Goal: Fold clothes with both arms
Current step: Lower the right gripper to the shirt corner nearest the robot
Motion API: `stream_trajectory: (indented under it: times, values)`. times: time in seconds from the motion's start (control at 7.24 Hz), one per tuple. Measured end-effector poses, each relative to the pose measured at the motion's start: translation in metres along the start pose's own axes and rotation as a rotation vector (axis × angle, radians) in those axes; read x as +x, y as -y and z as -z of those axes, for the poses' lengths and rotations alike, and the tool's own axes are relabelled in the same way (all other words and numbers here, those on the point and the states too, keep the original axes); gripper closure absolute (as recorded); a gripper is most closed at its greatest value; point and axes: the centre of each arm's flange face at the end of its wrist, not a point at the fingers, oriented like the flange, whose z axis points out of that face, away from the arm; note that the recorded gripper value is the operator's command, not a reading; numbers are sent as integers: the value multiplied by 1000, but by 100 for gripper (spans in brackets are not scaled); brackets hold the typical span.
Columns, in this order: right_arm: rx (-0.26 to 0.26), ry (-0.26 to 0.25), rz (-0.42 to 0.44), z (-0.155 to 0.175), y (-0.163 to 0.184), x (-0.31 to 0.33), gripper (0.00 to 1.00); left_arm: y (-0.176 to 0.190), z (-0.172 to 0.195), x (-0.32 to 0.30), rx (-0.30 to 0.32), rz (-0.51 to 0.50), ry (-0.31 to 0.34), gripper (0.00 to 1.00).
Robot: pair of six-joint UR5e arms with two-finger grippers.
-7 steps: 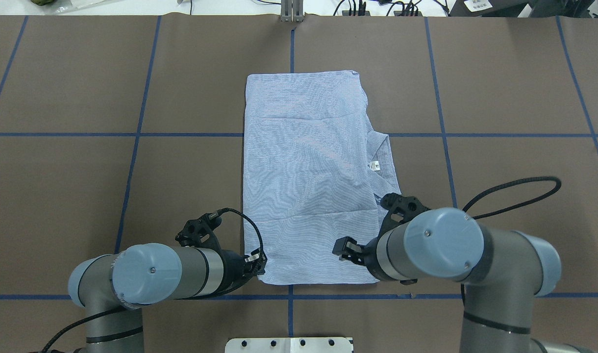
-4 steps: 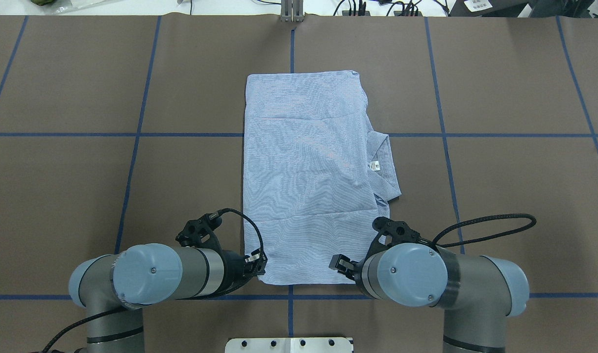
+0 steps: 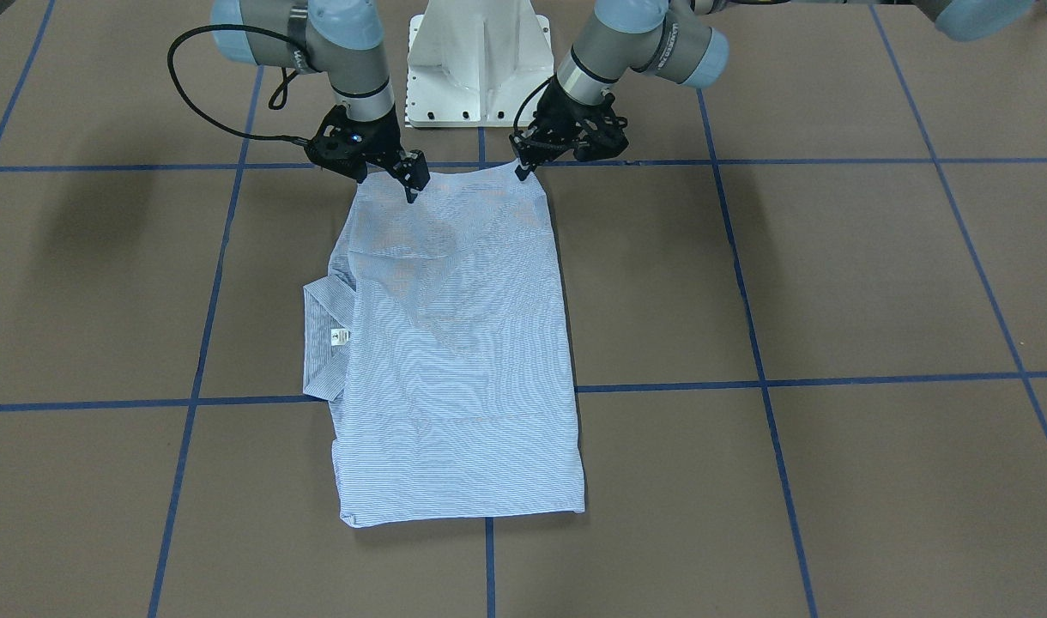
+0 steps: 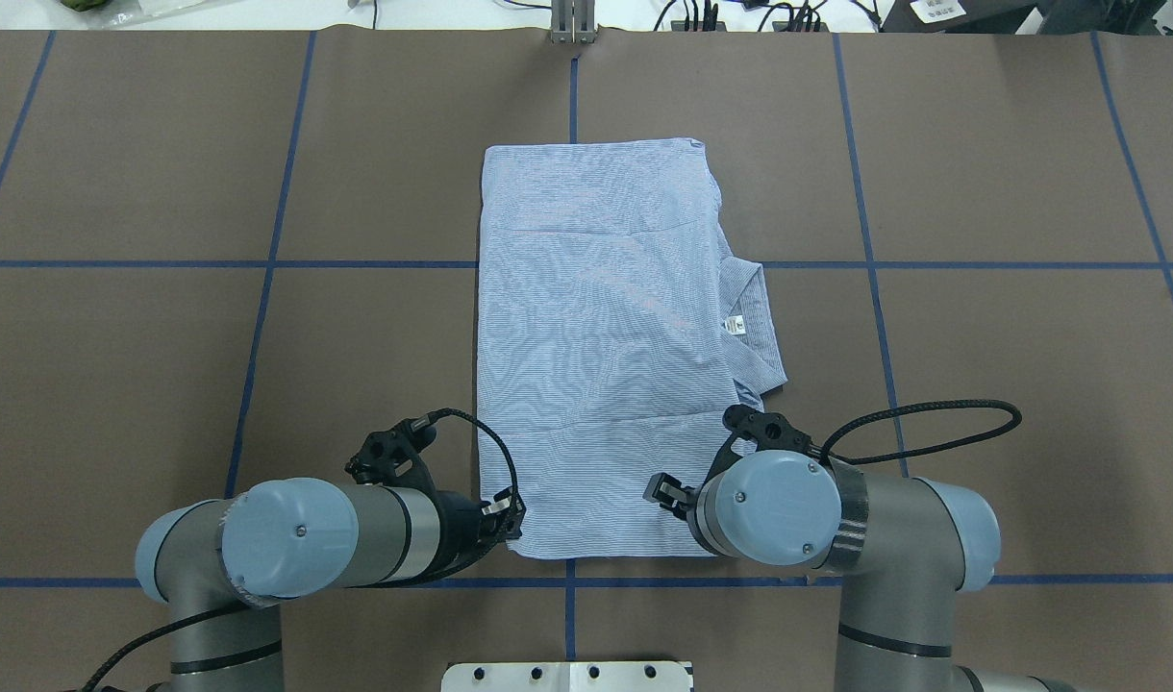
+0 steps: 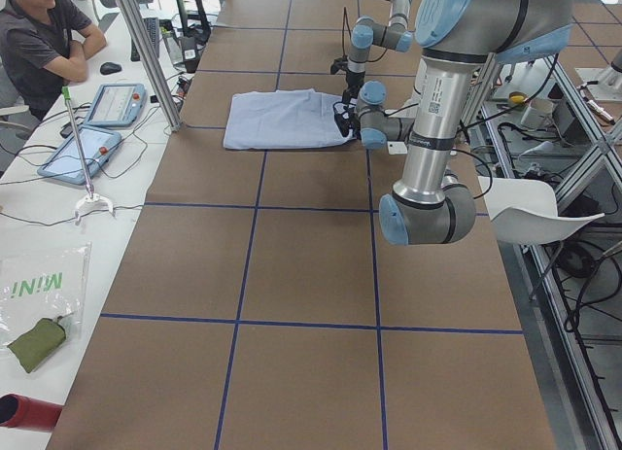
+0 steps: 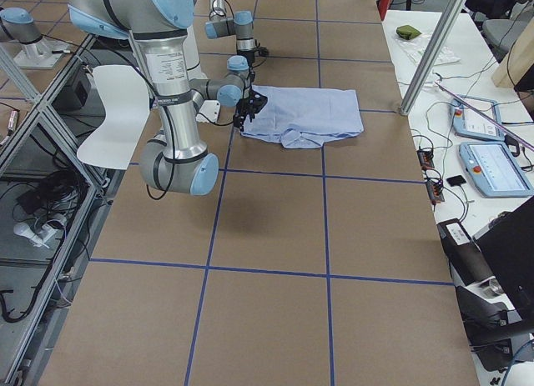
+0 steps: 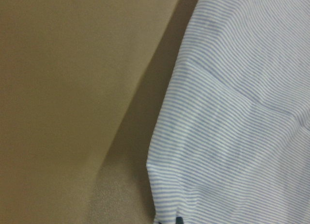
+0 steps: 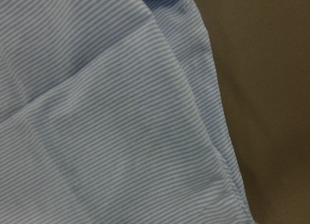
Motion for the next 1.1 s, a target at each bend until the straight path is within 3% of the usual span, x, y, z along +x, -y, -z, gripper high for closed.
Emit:
stream_trajectory:
  times: [1.1]
  values:
    - [-15,-77,28,-3,-26,11,1,0,0,0,1,0,-1,100]
